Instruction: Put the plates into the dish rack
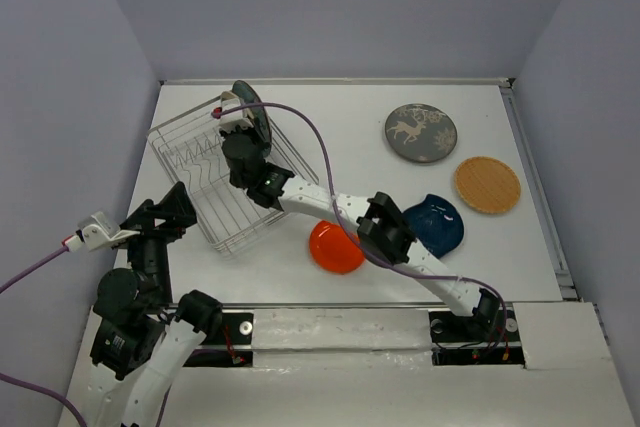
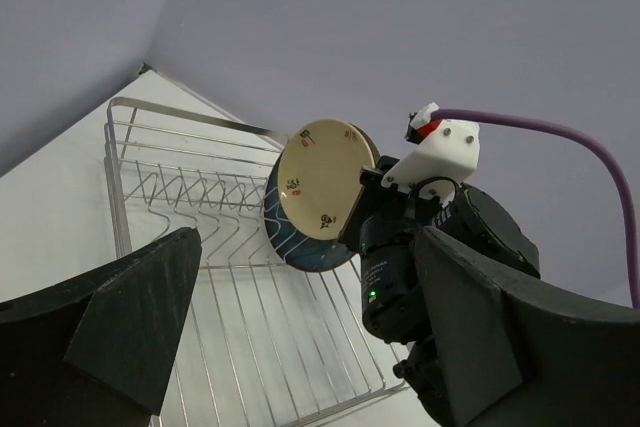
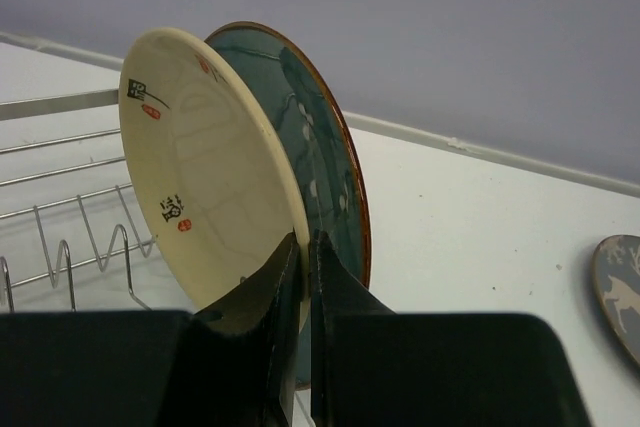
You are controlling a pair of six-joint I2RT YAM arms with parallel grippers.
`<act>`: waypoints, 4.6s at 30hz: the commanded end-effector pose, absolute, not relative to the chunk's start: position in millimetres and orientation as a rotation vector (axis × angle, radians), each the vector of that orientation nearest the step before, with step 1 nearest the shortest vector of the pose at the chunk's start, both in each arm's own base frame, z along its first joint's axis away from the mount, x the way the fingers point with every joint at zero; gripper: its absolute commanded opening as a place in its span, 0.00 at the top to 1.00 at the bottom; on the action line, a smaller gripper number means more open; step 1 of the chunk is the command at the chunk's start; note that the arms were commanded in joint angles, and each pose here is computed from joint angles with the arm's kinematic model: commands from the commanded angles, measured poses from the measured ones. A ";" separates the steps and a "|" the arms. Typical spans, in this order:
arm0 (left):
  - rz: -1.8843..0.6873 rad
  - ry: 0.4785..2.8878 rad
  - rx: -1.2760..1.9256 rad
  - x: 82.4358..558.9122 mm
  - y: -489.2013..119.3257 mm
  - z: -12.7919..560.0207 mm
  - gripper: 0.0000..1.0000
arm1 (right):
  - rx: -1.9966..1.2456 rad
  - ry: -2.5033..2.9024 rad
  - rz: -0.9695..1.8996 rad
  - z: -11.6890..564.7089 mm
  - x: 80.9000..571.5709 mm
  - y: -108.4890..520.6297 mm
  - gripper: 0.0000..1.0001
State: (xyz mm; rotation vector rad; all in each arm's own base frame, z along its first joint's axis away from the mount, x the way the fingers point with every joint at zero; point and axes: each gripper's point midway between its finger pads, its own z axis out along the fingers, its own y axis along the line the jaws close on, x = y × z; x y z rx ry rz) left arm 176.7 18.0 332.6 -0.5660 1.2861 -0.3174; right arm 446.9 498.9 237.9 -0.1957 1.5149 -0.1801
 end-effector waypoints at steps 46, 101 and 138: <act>-0.368 1.218 -0.576 169.7 19.8 354.2 0.01 | -0.004 1.530 -0.088 201.5 457.0 501.2 0.93; -0.381 1.216 -0.586 171.5 18.3 355.3 0.01 | 0.150 1.376 0.011 294.8 431.5 494.4 0.93; -0.393 1.221 -0.570 170.0 16.3 355.3 0.01 | 0.019 1.425 0.017 252.8 437.4 512.4 0.41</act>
